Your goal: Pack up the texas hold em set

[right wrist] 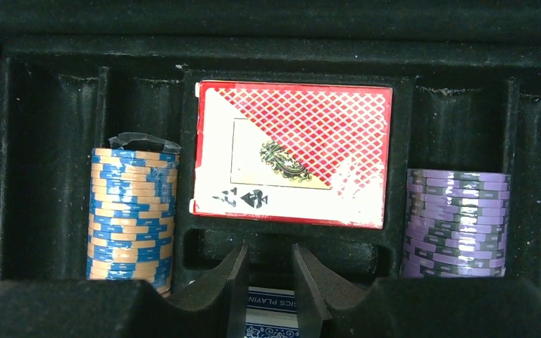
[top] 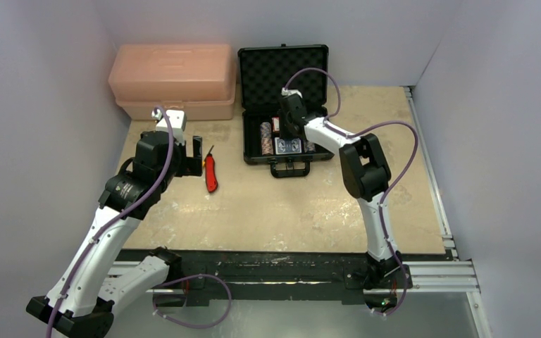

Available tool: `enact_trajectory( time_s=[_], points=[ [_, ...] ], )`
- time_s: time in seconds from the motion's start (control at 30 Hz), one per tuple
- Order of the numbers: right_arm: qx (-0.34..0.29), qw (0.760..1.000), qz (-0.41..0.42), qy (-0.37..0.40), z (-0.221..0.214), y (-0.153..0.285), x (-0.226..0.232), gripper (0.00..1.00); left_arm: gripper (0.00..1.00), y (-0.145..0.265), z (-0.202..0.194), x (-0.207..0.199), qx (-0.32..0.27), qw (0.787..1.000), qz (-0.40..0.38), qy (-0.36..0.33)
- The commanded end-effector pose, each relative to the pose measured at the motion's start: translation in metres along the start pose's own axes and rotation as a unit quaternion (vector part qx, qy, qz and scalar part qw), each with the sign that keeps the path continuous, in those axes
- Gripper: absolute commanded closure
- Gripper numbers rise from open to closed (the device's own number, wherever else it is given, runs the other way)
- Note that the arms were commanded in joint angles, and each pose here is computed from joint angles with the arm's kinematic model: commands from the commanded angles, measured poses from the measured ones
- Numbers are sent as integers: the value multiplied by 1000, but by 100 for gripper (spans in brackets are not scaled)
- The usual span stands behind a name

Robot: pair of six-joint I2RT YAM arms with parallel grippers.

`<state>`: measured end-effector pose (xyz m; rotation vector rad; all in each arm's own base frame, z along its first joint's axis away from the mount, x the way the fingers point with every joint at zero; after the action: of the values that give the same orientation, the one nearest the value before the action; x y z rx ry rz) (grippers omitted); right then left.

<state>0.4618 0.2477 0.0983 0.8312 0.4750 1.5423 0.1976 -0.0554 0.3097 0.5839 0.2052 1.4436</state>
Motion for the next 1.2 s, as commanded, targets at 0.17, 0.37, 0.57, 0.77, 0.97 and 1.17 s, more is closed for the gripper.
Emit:
enact_trajectory(
  time_s=[0.17,0.37,0.57,0.77,0.97,1.17],
  points=[
    [12,1000,-3,5,-5,19,-7,70,9,-1,6,3,-16,1000,9,2],
    [18,1000,0,1,-13,22,-10,71,9,0,6,3,-17,1000,9,2],
    [37,999,12,-6,-33,22,-16,73,9,0,6,4,-17,1000,9,2],
    [59,998,13,-5,-55,15,-18,74,9,0,6,3,-17,1000,9,3],
    [76,997,8,-2,-74,8,-23,74,9,0,6,4,-17,1000,9,2],
    [84,996,5,-1,-87,4,-27,75,9,0,6,3,-17,1000,8,3]
  ],
)
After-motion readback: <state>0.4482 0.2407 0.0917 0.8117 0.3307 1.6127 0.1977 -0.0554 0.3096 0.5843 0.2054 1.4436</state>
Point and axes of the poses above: each gripper's point midway between its finger pads, its own y axis back along the fingers, its own x axis along the line the jaws close on, z = x × y, the point moved 7 cm from there along y, back along the fingers, and after that the axes turned 11 degrees about -y, right-handed, at the moved point
